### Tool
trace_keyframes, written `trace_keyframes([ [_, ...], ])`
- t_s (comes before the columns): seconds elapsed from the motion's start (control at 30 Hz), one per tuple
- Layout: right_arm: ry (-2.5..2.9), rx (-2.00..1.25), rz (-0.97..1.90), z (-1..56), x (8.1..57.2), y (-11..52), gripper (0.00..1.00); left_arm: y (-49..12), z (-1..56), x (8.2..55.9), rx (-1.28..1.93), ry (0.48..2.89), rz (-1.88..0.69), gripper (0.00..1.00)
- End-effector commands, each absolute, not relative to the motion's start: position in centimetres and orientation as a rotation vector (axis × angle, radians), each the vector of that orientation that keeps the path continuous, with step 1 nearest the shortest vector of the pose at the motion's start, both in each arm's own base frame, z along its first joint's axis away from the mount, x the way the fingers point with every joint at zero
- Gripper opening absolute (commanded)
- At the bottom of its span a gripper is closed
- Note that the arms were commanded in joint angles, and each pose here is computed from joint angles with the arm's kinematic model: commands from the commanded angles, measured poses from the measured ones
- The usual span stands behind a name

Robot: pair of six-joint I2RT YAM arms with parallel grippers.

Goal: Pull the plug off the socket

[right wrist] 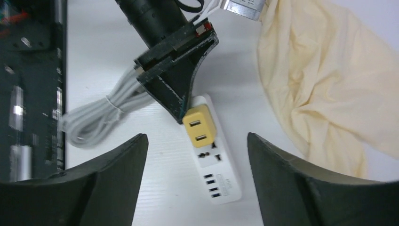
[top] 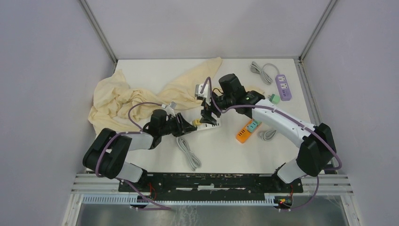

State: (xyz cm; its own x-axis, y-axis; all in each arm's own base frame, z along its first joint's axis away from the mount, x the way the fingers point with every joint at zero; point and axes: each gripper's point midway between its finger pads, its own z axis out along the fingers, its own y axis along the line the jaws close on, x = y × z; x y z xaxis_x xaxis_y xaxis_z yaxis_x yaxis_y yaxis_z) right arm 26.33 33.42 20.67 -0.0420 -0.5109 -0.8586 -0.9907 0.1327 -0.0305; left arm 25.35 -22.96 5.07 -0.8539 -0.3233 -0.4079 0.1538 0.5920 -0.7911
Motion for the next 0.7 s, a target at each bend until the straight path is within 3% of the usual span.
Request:
trace_keyframes([
  [0.0, 1.394, -1.632, 0.72, 18.6, 26.7, 33.7, 0.96, -22.7, 4.9, 24.9, -0.033, 2.316, -1.177, 0.03],
  [0.27, 1.261, -1.703, 0.559, 16.5, 28.7, 35.6, 1.0, -22.7, 5.0, 24.4, 0.015, 2.328, -1.183, 0.03],
  [0.4, 1.27, -1.733, 0.563, 15.1, 28.6, 37.0, 0.96, -22.9, 5.2, 24.3, 0.027, 2.325, -1.197, 0.03],
  [0.53, 1.287, -1.82, 0.538, 13.3, 28.0, 37.7, 0.8, -22.9, 5.6, 24.2, 0.032, 2.317, -1.204, 0.03],
  [0.67, 1.271, -1.882, 0.503, 12.6, 27.6, 37.2, 0.45, -22.5, 5.6, 24.2, 0.014, 2.317, -1.176, 0.03],
])
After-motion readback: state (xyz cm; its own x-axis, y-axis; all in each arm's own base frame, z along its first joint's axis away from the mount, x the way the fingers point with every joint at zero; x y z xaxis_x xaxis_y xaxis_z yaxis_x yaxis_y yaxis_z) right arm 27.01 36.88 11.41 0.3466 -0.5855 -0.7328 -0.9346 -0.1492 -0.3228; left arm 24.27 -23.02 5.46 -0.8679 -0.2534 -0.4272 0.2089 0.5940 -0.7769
